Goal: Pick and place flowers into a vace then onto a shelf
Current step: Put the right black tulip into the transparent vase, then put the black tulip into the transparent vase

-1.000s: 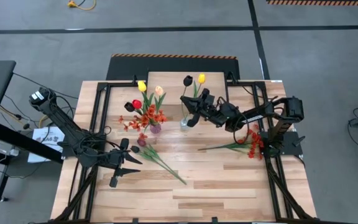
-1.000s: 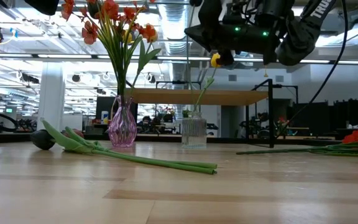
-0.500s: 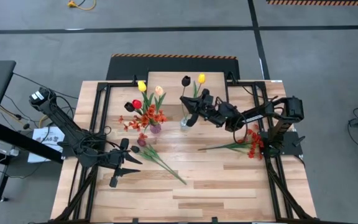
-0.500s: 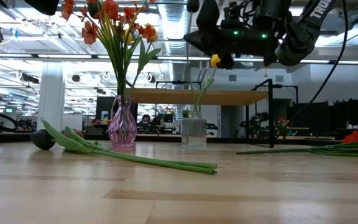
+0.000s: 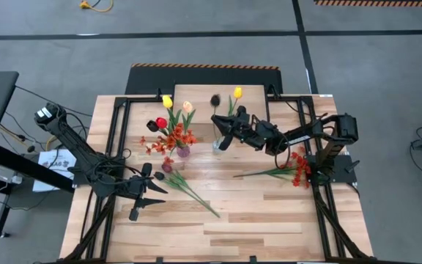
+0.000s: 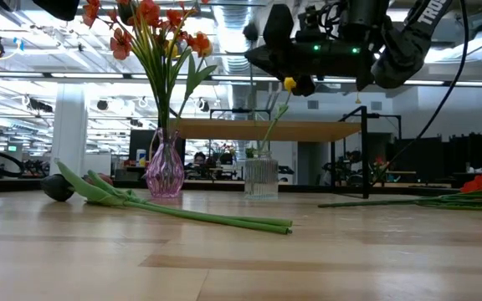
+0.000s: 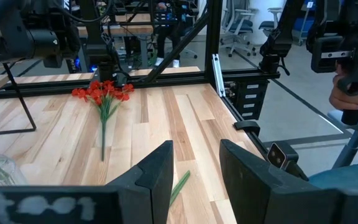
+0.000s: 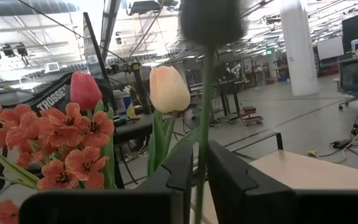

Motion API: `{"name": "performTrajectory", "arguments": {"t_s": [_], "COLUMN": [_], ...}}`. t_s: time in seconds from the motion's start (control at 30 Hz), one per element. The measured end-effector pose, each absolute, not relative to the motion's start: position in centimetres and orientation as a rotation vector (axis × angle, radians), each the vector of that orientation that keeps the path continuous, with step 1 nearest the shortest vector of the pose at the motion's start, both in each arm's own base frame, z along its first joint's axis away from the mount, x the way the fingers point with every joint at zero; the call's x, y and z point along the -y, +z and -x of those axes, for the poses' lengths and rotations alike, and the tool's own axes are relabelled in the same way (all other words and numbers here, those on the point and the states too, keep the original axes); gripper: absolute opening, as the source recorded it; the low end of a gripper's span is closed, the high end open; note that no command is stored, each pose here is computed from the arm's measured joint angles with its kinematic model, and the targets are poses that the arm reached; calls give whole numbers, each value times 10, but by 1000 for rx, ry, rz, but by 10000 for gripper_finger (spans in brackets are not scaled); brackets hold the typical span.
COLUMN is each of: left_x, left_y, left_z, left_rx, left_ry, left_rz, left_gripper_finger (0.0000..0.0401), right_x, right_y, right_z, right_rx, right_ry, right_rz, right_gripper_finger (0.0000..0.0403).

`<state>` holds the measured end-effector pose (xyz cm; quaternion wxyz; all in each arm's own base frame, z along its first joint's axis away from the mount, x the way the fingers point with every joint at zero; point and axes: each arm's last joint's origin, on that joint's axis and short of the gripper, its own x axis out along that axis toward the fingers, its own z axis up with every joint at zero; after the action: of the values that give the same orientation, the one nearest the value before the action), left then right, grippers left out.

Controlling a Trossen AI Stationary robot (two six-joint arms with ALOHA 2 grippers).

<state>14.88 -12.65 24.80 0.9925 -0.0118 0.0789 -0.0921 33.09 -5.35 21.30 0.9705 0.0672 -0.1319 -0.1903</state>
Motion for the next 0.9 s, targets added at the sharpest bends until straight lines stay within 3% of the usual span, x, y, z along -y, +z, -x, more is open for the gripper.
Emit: {"name": "performTrajectory", "arguments": {"t_s": [0.33,0.9], "left_x": [126,126], "left_y": [248,247], "left_z": [-149,-149], "left_rx": [-159,-164], "left_ry": [-184,-184], "left_rz": [23,20], "left_gripper_finger": [119,119], "right_x": [54,43], "right_y": [205,204], "right_z": [-333,-334], "right_rx": [177,163], "right_ry": [-391,-361], "right_rz": [-130,-97], "right_gripper_finger": [86,91]}}
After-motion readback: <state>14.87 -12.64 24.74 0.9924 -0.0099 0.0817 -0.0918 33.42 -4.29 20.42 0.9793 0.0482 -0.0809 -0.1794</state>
